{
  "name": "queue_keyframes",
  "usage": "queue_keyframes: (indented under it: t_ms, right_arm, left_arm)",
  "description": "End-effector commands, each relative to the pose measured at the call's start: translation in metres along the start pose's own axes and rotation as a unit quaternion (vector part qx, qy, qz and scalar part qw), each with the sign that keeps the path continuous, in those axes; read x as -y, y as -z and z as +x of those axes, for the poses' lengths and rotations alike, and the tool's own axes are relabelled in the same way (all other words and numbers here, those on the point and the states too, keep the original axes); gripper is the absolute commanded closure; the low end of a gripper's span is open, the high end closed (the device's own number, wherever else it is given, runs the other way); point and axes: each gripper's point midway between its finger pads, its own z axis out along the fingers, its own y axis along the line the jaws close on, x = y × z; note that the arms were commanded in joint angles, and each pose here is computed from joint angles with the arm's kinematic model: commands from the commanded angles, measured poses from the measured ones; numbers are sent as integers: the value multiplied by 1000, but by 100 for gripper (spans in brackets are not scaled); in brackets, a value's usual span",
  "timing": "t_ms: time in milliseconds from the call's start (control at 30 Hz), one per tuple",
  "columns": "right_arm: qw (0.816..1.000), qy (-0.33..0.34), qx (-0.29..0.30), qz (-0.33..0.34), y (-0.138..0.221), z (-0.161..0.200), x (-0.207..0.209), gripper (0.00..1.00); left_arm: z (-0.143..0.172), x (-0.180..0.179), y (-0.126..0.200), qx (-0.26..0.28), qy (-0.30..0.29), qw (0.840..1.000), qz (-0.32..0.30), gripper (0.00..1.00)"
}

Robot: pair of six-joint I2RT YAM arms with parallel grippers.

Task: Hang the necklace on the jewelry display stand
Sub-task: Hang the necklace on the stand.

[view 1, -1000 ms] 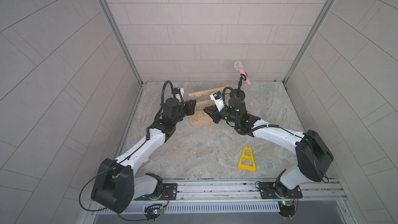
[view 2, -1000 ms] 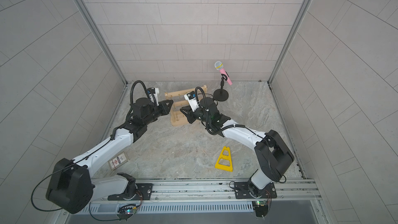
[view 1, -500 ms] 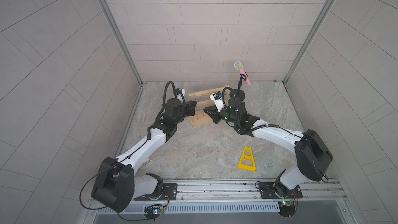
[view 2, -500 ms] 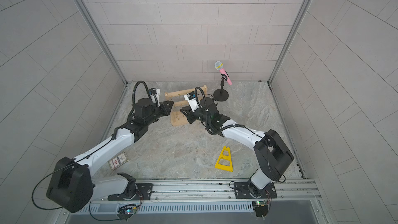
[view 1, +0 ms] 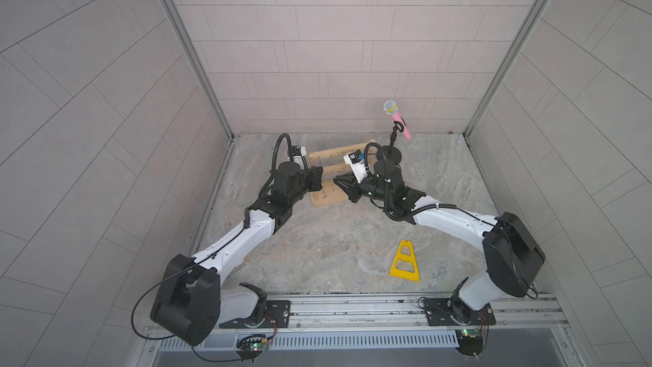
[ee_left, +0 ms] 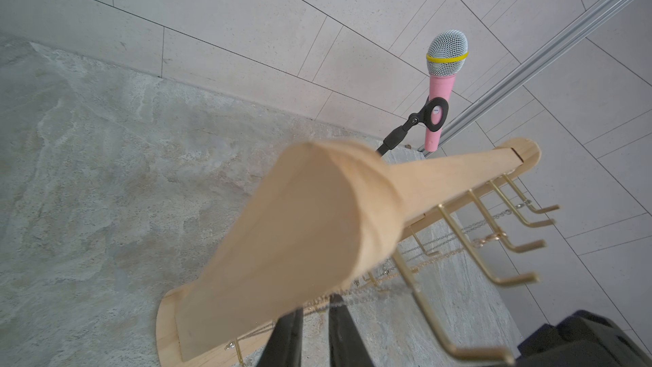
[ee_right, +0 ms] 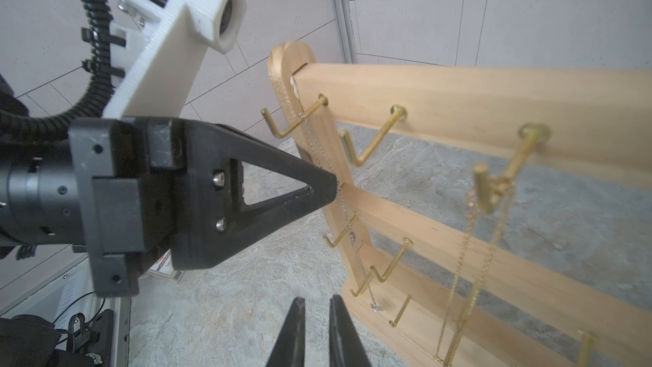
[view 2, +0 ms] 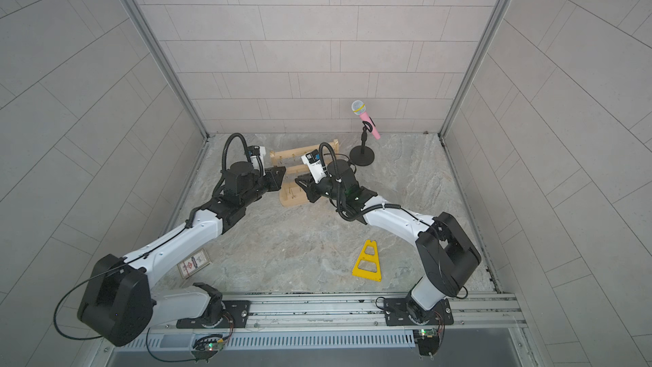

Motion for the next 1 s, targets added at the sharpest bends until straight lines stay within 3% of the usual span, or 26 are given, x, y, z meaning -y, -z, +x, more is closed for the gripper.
queue_keyframes:
  t_ms: [0, 700, 967]
  right_arm:
    - [1000, 3, 10, -1, 1, -3, 0, 83]
    - [1000, -3, 11, -4, -1, -3, 1, 84]
    - [1000, -4, 12, -4, 0, -3, 1, 84]
  left_arm:
    - [-10, 7, -2, 11, -16, 1000, -2, 79]
    - [-9, 7, 15, 11, -29, 999, -13, 80]
    - [-10, 7, 8, 10, -31, 999, -15, 79]
